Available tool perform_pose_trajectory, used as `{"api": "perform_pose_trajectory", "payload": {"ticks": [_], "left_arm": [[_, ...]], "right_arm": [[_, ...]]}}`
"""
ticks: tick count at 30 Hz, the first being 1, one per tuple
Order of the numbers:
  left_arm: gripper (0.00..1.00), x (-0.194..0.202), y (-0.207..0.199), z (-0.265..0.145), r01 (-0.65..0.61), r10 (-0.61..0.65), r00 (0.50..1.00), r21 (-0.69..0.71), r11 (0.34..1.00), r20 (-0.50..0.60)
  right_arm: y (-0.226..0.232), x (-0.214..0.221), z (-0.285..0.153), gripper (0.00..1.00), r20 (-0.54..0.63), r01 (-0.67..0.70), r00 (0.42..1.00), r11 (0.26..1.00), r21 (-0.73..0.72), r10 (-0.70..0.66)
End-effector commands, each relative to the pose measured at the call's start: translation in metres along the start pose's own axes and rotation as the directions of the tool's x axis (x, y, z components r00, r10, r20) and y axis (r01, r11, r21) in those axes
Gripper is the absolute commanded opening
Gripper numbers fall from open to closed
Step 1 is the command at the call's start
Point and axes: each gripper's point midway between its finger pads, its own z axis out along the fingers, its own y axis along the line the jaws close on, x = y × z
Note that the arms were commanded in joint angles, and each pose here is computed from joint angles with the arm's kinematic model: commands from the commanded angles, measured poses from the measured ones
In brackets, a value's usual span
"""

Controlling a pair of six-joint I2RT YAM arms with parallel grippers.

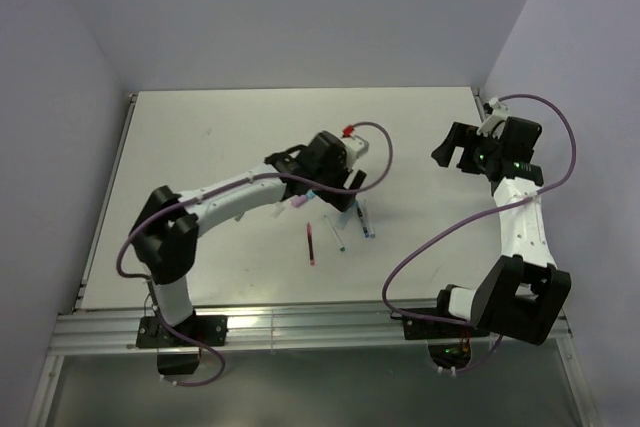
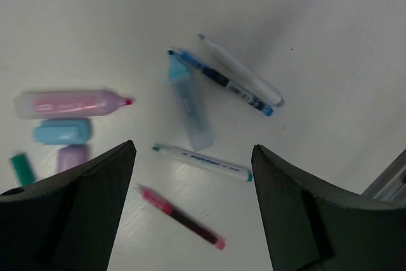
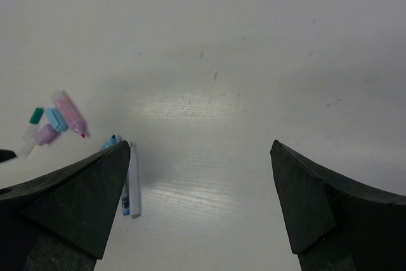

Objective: Insert the pens into the pen caps
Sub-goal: Pick up the pen from the center of the board.

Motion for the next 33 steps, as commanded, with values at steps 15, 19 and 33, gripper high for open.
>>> {"api": "perform_pose_trajectory", "payload": {"ticks": [15,19,33], "left_arm": [[0.52,0.027,-0.028,0.067,0.041,-0.062,0.985,-0.128,0.991,-0.161],[0.55,0.027,-0.021,0.077,0.052,-0.077,0.981,-0.141,0.989,-0.177],[0.48,0.044,0.007,0.102,0.092,-0.137,0.96,-0.185,0.978,-0.245]], "right_arm": [[0.008,-0.003,-0.004,1.0,0.013,0.033,0.999,0.998,-0.056,-0.032],[0.008,-0.005,-0.005,1.0,0.02,0.04,0.999,0.998,-0.054,-0.039],[0.007,-0.005,-0.007,1.0,0.025,0.058,0.998,0.997,-0.046,-0.057]]}}
